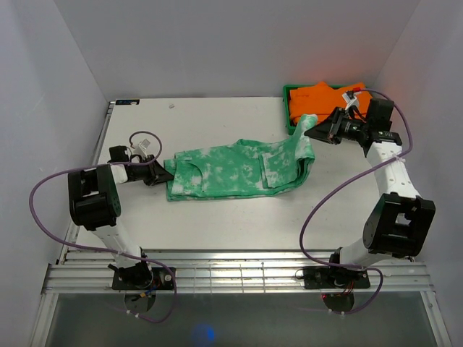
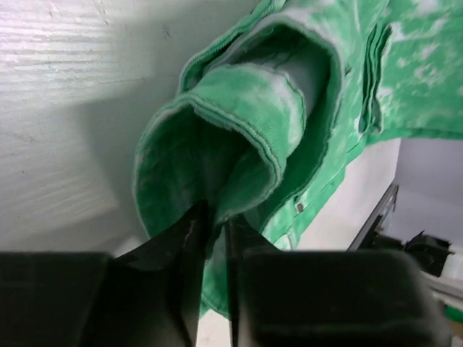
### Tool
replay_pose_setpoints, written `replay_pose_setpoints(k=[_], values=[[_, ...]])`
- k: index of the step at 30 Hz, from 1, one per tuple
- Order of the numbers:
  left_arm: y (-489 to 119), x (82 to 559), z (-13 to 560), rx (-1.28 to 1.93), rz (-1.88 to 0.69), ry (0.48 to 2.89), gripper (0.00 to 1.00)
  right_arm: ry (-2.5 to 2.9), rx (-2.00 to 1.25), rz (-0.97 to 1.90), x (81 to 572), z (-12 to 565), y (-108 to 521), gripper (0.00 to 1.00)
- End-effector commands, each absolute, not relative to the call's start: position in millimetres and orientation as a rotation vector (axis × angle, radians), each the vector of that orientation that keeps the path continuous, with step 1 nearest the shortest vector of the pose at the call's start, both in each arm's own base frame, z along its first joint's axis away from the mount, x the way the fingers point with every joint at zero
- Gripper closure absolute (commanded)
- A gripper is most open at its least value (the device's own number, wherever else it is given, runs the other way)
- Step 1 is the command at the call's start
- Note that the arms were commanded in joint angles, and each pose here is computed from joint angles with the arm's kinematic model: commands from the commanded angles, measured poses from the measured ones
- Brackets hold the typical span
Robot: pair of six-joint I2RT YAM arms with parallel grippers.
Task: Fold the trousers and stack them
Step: Fold the trousers
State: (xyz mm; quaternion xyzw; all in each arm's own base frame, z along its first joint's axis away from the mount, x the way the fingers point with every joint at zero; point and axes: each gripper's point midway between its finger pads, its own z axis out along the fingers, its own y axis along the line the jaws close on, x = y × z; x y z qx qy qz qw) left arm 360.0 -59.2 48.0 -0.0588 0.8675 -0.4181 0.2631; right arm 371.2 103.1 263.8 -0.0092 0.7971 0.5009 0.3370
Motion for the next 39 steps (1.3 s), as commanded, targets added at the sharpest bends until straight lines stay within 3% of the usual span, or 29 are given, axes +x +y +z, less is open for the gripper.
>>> replay_pose_setpoints(k=[1,2,4,20,39], values=[[-62.0,370.2,55.5,-0.167,-1.156,2.302,0.76,1.977,-0.163,1.334,377.6,292.9,132.5,0.92],[-64.1,370.8,57.7,-0.155,-1.174,2.291,0.90,1.976,-0.169,1.339,379.1,292.5,138.7,0.92],[-67.1,371.4,57.9,-0.154,-1.205,2.288,1.00,1.955,-0.208,1.378,380.7,294.3,160.2,0.92],[-80.6,360.2,43.6,-0.173,-1.249,2.325,1.00,1.946,-0.456,1.589,372.6,289.1,329.5,0.92],[-85.6,350.9,28.3,-0.200,-1.255,2.359,1.00,2.038,-0.647,1.775,335.5,205.8,480.8,0.92]])
